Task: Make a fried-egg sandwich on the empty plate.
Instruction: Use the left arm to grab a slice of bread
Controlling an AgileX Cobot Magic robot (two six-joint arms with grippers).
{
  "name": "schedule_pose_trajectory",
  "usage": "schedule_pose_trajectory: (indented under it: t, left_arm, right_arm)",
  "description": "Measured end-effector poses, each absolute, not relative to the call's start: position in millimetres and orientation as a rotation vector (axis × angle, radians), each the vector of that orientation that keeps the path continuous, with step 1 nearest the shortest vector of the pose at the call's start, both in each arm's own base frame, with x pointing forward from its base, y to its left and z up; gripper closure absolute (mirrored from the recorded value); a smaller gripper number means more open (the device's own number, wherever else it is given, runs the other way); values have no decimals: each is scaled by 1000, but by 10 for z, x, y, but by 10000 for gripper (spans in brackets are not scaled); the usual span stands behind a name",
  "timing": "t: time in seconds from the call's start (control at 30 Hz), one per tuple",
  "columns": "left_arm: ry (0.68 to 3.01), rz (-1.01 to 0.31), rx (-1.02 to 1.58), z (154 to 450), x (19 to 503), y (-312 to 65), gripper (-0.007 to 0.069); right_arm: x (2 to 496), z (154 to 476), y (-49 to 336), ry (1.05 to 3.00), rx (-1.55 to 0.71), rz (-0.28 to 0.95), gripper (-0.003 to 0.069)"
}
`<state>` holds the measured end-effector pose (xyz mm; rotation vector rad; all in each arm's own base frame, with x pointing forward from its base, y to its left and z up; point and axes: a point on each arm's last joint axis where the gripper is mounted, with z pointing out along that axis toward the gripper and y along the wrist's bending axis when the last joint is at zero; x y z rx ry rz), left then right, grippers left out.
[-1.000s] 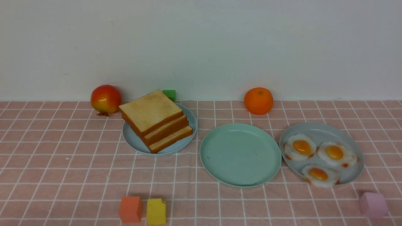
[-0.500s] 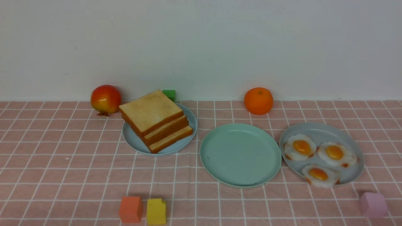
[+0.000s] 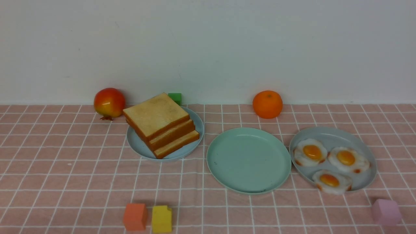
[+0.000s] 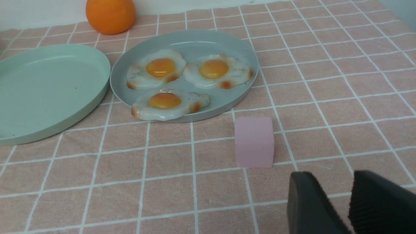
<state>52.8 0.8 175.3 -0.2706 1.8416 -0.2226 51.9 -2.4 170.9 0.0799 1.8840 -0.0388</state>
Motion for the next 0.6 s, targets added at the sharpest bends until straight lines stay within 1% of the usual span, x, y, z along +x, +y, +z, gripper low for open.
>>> schedule_pose_trajectory:
  t: [0.2, 0.37, 0.4, 0.53, 0.57, 0.6]
  left_arm:
    - [1804, -247, -275, 1768, 540, 0, 386]
    - [1649, -333, -288, 1892, 565, -22, 386]
    - [1577, -357, -280, 1958, 568, -28, 386]
    - [1418, -410, -262, 2104, 559, -39, 386]
    - [1309, -457, -227, 2210, 537, -46, 386]
    - [1241, -465, -236, 2262, 521, -49, 386]
  right_arm:
    - [519, 1709, -24, 1884, 80, -39, 417]
    - [519, 1709, -24, 1884, 80, -39, 417]
    - [519, 1709, -24, 1884, 80, -39, 417]
    - [519, 1709, -24, 1884, 80, -39, 417]
    - [519, 1709, -24, 1884, 80, -39, 417]
    - [519, 1709, -24, 1884, 80, -39, 417]
